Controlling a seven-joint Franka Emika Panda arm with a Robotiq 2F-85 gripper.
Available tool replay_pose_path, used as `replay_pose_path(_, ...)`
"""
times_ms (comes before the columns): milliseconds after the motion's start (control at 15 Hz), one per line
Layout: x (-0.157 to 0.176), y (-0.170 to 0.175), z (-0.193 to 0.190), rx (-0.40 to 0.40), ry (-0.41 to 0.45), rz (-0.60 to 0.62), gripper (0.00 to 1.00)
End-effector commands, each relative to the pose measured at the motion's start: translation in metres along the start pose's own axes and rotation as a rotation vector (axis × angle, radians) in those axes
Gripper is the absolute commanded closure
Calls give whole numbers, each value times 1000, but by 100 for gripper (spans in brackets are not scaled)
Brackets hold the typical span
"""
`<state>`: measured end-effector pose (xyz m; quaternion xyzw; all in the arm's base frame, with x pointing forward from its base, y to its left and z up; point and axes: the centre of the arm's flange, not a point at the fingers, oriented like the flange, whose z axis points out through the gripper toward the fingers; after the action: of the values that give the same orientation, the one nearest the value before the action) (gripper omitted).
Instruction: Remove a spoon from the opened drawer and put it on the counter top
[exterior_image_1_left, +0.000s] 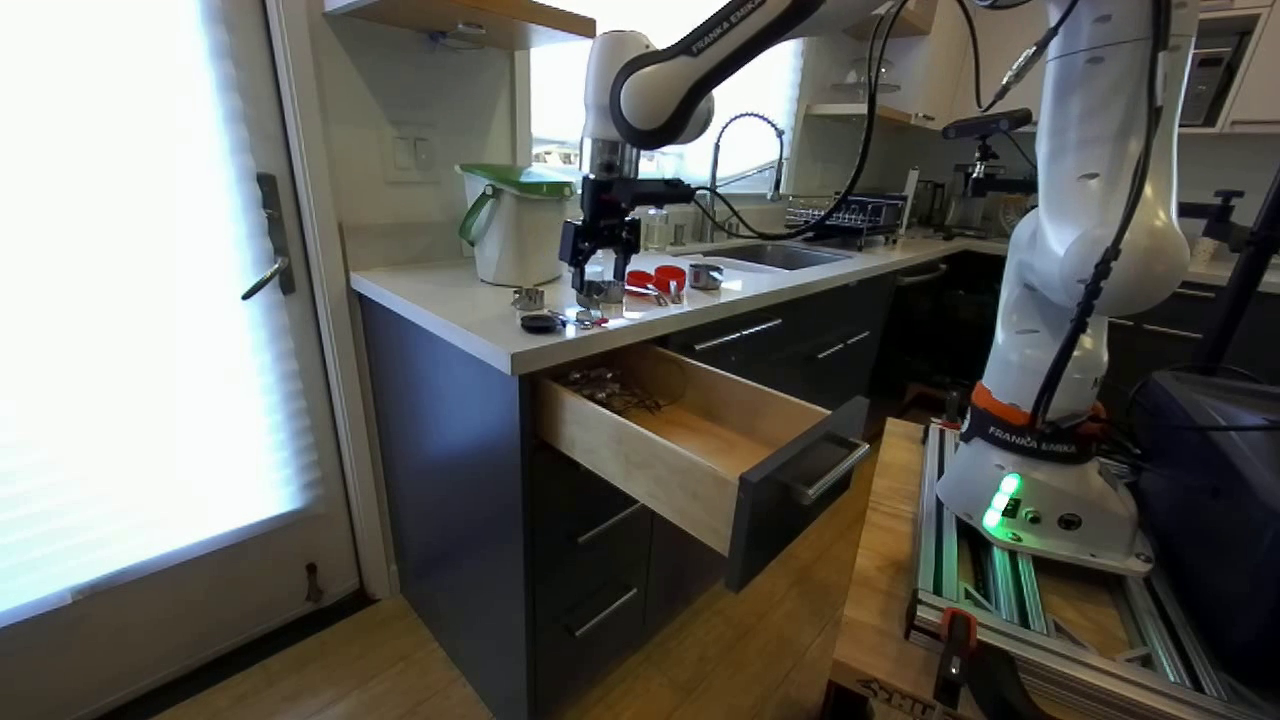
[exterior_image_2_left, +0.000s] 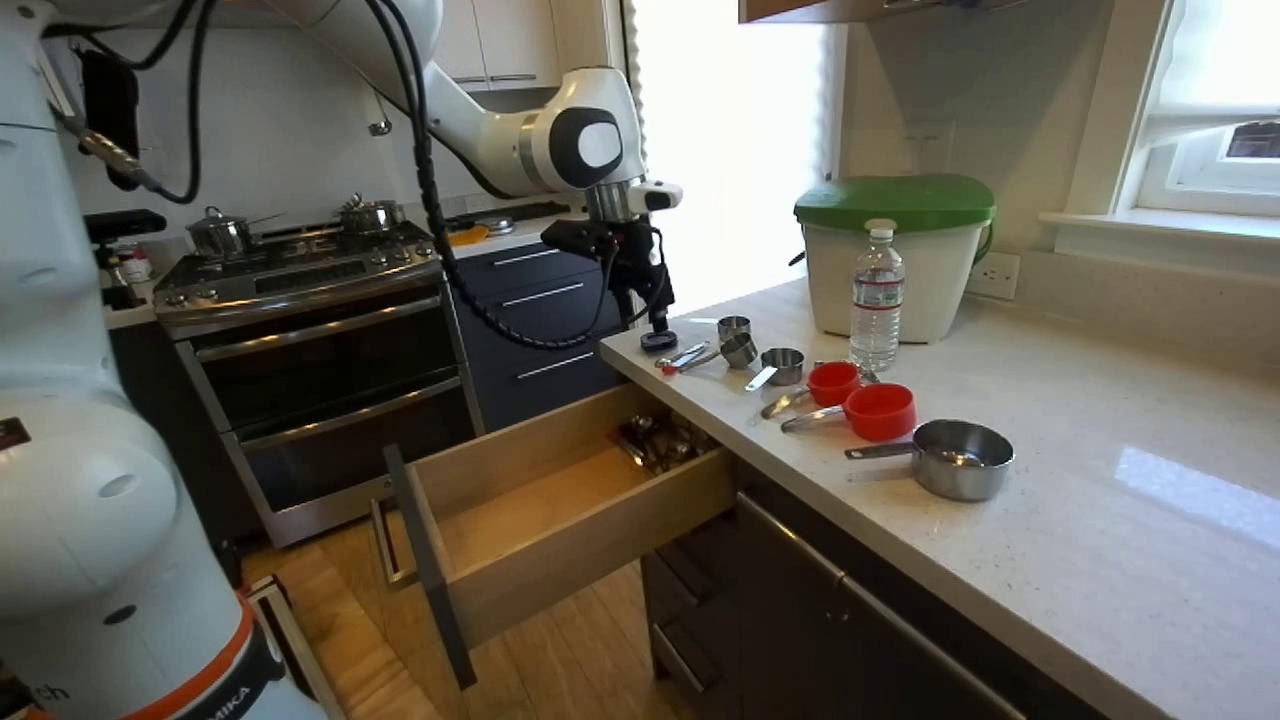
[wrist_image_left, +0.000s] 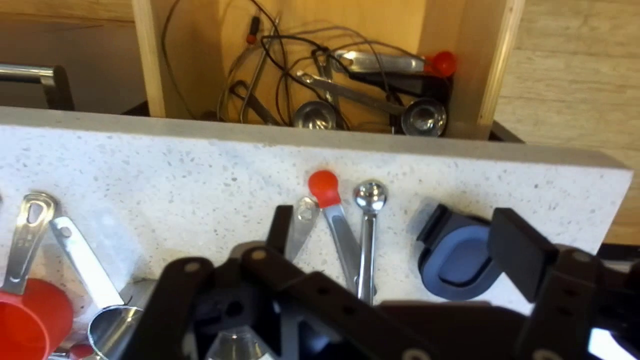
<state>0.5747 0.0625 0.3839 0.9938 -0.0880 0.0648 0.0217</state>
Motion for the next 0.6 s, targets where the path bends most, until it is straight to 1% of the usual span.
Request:
replay_pose_path(0, -70, 32, -32, 22, 4, -172, 0)
replay_pose_path(200, -105, 49, -49, 57, 12, -291, 0)
replay_pose_path(333, -128, 60, -60, 74, 25, -321, 0)
replay_pose_path(467, -149, 68, -67, 114, 18, -333, 0)
replay_pose_path(533, -111, 51, -56, 79, 22, -312, 0)
